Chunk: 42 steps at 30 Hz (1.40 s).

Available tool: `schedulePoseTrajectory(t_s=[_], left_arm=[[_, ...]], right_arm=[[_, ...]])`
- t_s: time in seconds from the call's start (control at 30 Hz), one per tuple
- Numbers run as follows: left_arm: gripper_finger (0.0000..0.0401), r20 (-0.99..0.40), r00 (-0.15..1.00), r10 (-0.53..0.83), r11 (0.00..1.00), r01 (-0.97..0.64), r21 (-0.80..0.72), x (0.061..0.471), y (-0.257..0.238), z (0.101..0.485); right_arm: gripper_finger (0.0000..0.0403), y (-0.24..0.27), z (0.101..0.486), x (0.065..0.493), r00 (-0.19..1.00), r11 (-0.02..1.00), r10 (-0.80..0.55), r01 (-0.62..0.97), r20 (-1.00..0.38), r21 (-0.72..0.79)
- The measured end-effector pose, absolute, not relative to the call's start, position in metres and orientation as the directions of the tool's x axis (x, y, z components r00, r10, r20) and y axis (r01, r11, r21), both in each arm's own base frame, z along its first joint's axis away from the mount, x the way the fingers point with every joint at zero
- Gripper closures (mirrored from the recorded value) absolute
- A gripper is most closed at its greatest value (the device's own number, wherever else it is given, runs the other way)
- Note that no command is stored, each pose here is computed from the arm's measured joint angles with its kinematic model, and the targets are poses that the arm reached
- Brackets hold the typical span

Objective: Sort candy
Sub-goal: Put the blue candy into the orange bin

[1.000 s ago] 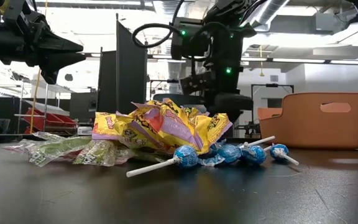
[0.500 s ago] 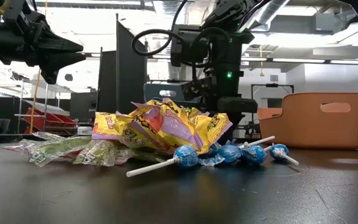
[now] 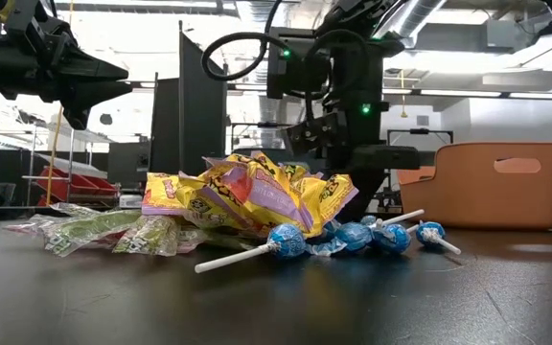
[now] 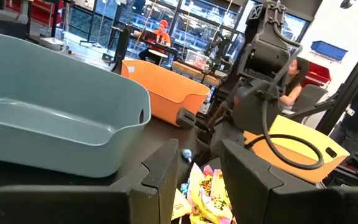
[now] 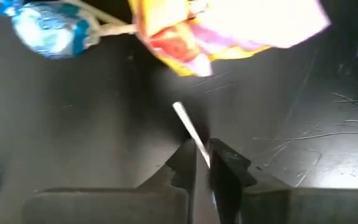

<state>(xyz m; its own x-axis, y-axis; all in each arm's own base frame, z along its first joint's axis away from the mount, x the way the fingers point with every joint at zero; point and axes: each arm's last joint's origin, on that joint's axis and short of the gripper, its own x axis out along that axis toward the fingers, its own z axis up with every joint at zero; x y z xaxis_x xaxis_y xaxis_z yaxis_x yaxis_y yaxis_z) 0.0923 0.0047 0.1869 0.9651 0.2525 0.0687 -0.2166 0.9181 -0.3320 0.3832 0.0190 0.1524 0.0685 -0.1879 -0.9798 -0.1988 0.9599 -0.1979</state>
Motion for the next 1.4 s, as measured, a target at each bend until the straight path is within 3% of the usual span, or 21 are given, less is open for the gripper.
schedulePoseTrajectory(t_s=[0.17, 0.53, 0.8, 1.4], left_arm=[[0.0285, 0.068, 0.965, 0.253, 0.918, -0.217, -0.332, 0.092, 0.005, 0.187], [0.0285, 0.069, 0.965, 0.253, 0.918, -0.217, -0.332, 0.092, 0.005, 0.187], [0.0285, 0.069, 0.965, 0.253, 0.918, -0.216, -0.332, 0.092, 0.005, 0.187], [0.0285, 0.068, 0.965, 0.253, 0.918, -0.217, -0.332, 0.092, 0.005, 0.187]], right_arm=[[0.0349, 0.028, 0.153, 0.384, 0.083, 0.952, -0.186, -0.232, -0.979, -0.200], [0.0312, 0.023, 0.145, 0.377, 0.057, 0.963, -0.195, -0.175, -0.979, -0.202], [0.0393, 0.029, 0.144, 0.375, 0.059, 0.963, -0.187, -0.183, -0.981, -0.195], [0.0402, 0.059, 0.176, 0.370, -0.015, 0.942, -0.258, -0.224, -0.966, -0.248]])
